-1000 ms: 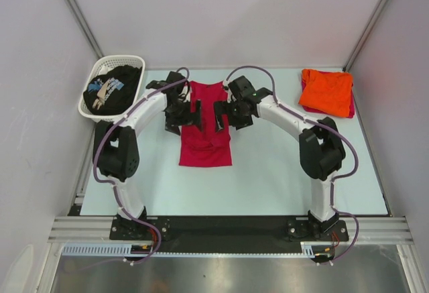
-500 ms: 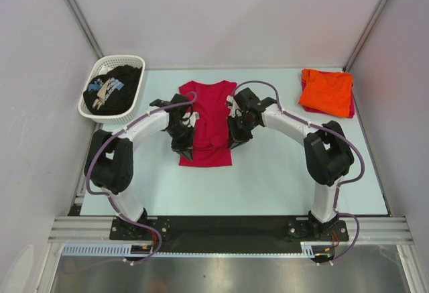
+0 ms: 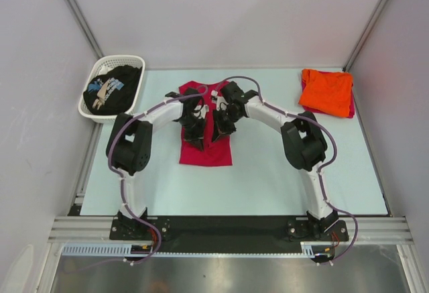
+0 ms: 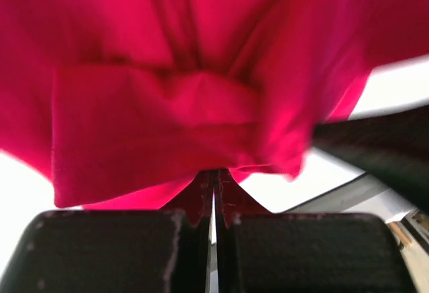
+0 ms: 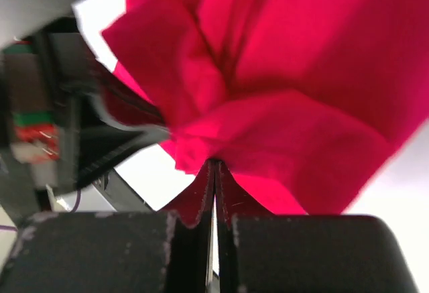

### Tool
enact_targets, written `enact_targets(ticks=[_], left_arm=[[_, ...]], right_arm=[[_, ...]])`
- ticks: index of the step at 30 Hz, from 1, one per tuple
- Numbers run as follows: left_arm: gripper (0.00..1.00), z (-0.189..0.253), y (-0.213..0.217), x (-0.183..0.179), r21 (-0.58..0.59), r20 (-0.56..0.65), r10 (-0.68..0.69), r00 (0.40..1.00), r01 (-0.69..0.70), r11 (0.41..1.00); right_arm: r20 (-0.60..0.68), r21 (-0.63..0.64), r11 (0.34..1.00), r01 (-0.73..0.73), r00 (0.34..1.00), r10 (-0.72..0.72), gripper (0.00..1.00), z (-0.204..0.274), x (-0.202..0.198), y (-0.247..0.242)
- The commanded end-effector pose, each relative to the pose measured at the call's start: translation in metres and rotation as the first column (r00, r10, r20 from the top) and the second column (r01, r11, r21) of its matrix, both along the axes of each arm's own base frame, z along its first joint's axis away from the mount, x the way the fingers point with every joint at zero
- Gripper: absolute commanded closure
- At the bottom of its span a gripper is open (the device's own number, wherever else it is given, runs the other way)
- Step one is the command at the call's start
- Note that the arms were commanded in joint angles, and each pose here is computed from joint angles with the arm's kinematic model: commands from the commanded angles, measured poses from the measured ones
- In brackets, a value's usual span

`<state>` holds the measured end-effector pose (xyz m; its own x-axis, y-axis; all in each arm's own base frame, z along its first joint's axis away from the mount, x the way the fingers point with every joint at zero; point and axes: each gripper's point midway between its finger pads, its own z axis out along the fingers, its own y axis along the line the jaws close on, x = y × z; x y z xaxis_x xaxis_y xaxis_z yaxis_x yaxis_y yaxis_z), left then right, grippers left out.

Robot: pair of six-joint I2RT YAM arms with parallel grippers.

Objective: Fold and stack the t-shirts
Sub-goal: Fold the folded rectangular tshirt in 1/3 of the way

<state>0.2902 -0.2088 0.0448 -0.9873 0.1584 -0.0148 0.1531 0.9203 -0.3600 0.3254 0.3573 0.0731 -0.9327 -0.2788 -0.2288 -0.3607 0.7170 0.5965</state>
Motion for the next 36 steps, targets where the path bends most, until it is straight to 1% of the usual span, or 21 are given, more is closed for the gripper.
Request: enact_targets(ticks=[1,3,6,9,11,14,16,17,18,20,23,25,30,33,34,36], left_arm=[[1.0,0.009,-0.016,0.04,-0.035,0.084,0.036,0.996,-0.033,0.999],[1.0,0.0,-0.014,0.049,-0.006,0.087,0.05,0.995,-0.05,0.999],[1.0,-0.003,-0.008,0.066,0.011,0.101,0.089,0.991,-0.091,0.996],[1.0,0.005,0.009,0.078,0.04,0.118,0.147,0.982,-0.153,0.987],[1.0,0.017,0.02,0.085,0.036,0.138,0.175,0.975,-0.181,0.983],[1.0,0.036,0.025,0.085,0.004,0.159,0.174,0.972,-0.177,0.984],[1.0,0.048,0.023,0.08,-0.017,0.168,0.151,0.974,-0.15,0.989],[1.0,0.06,0.022,0.079,-0.039,0.187,0.151,0.971,-0.146,0.988],[1.0,0.065,0.019,0.076,-0.061,0.187,0.14,0.972,-0.131,0.99],[1.0,0.066,0.021,0.07,-0.057,0.187,0.137,0.973,-0.129,0.99],[1.0,0.05,0.026,0.064,-0.026,0.153,0.125,0.98,-0.122,0.992],[1.0,0.045,0.022,0.06,-0.038,0.132,0.114,0.985,-0.11,0.993],[1.0,0.047,0.02,0.046,-0.022,0.129,0.074,0.989,-0.071,0.997],[1.0,0.028,0.025,0.039,0.007,0.093,0.07,0.993,-0.071,0.997],[1.0,0.016,0.025,0.035,0.017,0.064,0.069,0.996,-0.07,0.997],[1.0,0.006,0.022,0.035,0.01,0.046,0.066,0.997,-0.066,0.998]], right_arm=[[0.036,0.009,1.0,-0.023,0.999,0.022,1.0,0.015,0.009,0.01],[0.068,-0.001,1.0,0.005,0.998,-0.005,1.0,0.018,0.019,0.009],[0.102,0.005,0.999,0.052,0.993,-0.052,1.0,0.026,0.034,0.007],[0.155,-0.002,0.996,0.092,0.984,-0.09,1.0,0.037,0.045,0.003],[0.169,-0.01,0.995,0.098,0.981,-0.095,1.0,0.041,0.045,0.0],[0.182,-0.001,0.996,0.086,0.98,-0.085,1.0,0.047,0.039,-0.002],[0.18,0.008,0.997,0.08,0.98,-0.081,1.0,0.052,0.035,-0.005],[0.164,-0.002,0.997,0.076,0.984,-0.075,1.0,0.046,0.029,-0.007],[0.16,0.006,0.998,0.068,0.985,-0.068,1.0,0.048,0.027,-0.007],[0.144,0.001,0.998,0.068,0.987,-0.067,1.0,0.042,0.022,-0.01],[0.127,0.011,0.998,0.058,0.99,-0.059,1.0,0.039,0.017,-0.009],[0.109,0.023,0.999,0.046,0.993,-0.048,1.0,0.039,0.013,-0.006],[0.106,0.011,0.999,0.048,0.993,-0.049,1.0,0.036,0.013,-0.007],[0.087,0.003,0.999,0.049,0.995,-0.049,1.0,0.027,0.014,-0.006],[0.082,-0.006,0.999,0.051,0.995,-0.05,1.0,0.026,0.015,-0.006],[0.076,-0.011,0.999,0.051,0.996,-0.05,1.0,0.022,0.016,-0.005]])
